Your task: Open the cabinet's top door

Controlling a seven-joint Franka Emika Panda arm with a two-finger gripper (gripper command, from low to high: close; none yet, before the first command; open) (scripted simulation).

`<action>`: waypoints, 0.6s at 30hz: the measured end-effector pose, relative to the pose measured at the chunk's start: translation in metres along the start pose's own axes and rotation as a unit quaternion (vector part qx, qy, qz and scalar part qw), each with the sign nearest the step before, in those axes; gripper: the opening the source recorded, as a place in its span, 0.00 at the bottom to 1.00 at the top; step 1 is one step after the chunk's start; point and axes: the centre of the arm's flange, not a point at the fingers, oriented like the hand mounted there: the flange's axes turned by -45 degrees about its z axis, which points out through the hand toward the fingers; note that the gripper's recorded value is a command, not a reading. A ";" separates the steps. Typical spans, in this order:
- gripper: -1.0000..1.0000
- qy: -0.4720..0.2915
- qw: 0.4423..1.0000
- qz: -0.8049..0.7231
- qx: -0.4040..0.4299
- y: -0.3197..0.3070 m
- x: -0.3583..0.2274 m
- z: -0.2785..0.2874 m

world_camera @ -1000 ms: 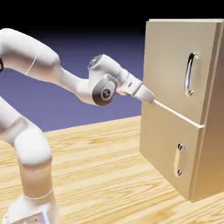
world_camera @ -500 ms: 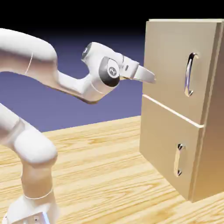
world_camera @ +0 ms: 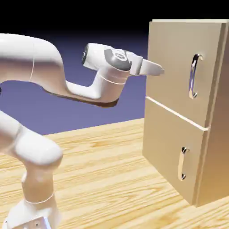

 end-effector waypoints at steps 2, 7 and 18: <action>0.50 0.012 1.000 0.002 -0.001 0.007 0.000 0.000; 0.50 0.040 0.999 0.008 -0.003 0.027 -0.002 0.004; 0.50 0.092 0.995 0.021 -0.005 0.079 -0.020 0.023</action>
